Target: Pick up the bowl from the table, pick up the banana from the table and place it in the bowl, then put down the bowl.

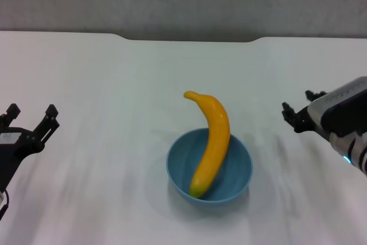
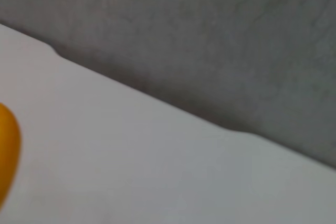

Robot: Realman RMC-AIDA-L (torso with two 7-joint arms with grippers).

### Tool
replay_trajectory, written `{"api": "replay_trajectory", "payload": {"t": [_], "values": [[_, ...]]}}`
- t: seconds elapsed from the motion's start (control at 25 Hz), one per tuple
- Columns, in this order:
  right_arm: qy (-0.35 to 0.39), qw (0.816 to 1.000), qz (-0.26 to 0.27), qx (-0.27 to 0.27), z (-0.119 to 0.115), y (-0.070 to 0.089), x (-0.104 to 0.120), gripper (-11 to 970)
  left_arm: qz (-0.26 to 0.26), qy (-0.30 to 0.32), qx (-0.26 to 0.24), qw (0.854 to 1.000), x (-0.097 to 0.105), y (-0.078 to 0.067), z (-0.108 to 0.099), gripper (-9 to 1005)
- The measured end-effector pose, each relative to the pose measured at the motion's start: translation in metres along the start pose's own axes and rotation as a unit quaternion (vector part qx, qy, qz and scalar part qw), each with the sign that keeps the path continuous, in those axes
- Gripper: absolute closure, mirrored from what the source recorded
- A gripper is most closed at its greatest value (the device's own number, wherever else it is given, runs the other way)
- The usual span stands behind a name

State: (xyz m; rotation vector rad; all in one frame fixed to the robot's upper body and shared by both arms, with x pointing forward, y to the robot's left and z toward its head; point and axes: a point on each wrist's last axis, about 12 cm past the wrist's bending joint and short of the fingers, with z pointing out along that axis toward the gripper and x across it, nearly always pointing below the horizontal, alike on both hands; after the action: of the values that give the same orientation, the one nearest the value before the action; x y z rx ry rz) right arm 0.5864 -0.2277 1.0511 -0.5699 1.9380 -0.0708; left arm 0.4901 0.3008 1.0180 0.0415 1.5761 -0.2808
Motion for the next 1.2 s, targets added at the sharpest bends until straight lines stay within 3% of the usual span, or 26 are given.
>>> {"api": "replay_trajectory", "payload": {"t": [0.4, 0.68, 1.2], "values": [[-0.113, 0.988, -0.090, 0.058, -0.011, 0.025, 0.008, 374, 0.006, 0.006, 0.002, 1.000, 0.003, 0.001, 0.001, 110], [-0.272, 0.961, -0.048, 0.006, -0.036, 0.008, 0.028, 374, 0.008, 0.003, 0.007, 1.000, 0.002, 0.000, 0.004, 110], [-0.287, 0.958, 0.011, -0.008, -0.042, 0.006, 0.032, 374, 0.006, 0.003, 0.011, 1.000, 0.003, -0.001, 0.005, 110]]}}
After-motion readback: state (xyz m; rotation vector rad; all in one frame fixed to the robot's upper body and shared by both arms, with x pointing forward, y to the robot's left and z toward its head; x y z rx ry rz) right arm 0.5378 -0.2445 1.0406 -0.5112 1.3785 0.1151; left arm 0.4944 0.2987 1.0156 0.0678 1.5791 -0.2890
